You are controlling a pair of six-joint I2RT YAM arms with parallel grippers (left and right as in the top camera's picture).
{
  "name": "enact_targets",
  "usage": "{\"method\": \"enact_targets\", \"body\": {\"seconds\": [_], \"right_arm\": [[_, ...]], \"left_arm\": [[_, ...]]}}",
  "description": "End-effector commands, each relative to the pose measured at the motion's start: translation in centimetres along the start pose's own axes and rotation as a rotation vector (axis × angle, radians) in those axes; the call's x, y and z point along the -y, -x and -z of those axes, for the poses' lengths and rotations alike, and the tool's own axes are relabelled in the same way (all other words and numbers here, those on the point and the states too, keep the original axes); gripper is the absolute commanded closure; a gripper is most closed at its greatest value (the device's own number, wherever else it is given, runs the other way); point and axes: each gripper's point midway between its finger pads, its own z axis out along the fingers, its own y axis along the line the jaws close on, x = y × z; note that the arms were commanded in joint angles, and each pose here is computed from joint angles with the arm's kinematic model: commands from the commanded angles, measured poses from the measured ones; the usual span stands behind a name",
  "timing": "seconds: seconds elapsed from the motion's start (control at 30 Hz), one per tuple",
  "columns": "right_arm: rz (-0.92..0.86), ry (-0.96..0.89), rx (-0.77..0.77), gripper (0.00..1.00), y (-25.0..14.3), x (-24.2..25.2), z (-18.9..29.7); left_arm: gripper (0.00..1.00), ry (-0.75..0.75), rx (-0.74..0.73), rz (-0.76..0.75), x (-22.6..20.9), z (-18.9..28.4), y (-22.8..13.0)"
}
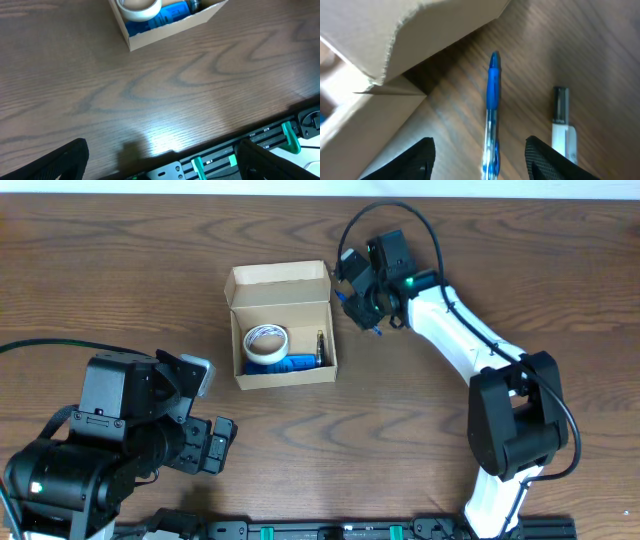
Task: Pack container
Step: 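Lower the right gripper onto the blue pen and grasp it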
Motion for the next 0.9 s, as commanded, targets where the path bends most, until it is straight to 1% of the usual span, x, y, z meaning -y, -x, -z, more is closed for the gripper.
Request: {"method": "enact_targets", "body": {"seconds": [0.0, 0.13, 0.4, 0.67, 0.87], "right_arm": [[-0.014, 0.006, -0.004, 0.38, -1.5, 0.5, -0.7], [-0.04, 0.002, 0.007, 0.37, -2.4, 0.5, -1.5], [-0.036, 0.017, 0.037, 0.35, -3.1, -0.1, -2.4], [-0.03, 0.003, 0.07, 0.36, -3.3, 0.0, -3.3], [-0.049, 0.003, 0.073, 0.37, -3.7, 0.1, -5.0]], "left_arm": [[0.05, -0.005, 0.014, -0.019, 0.2, 0.4, 0.2], [0.05, -0.005, 0.014, -0.019, 0.2, 0.4, 0.2], [0.05, -0.005, 0.014, -0.019, 0.2, 0.4, 0.2], [0.05, -0.005, 0.014, -0.019, 0.2, 0.4, 0.2], [0.05, -0.005, 0.014, -0.019, 0.2, 0.4, 0.2]]}}
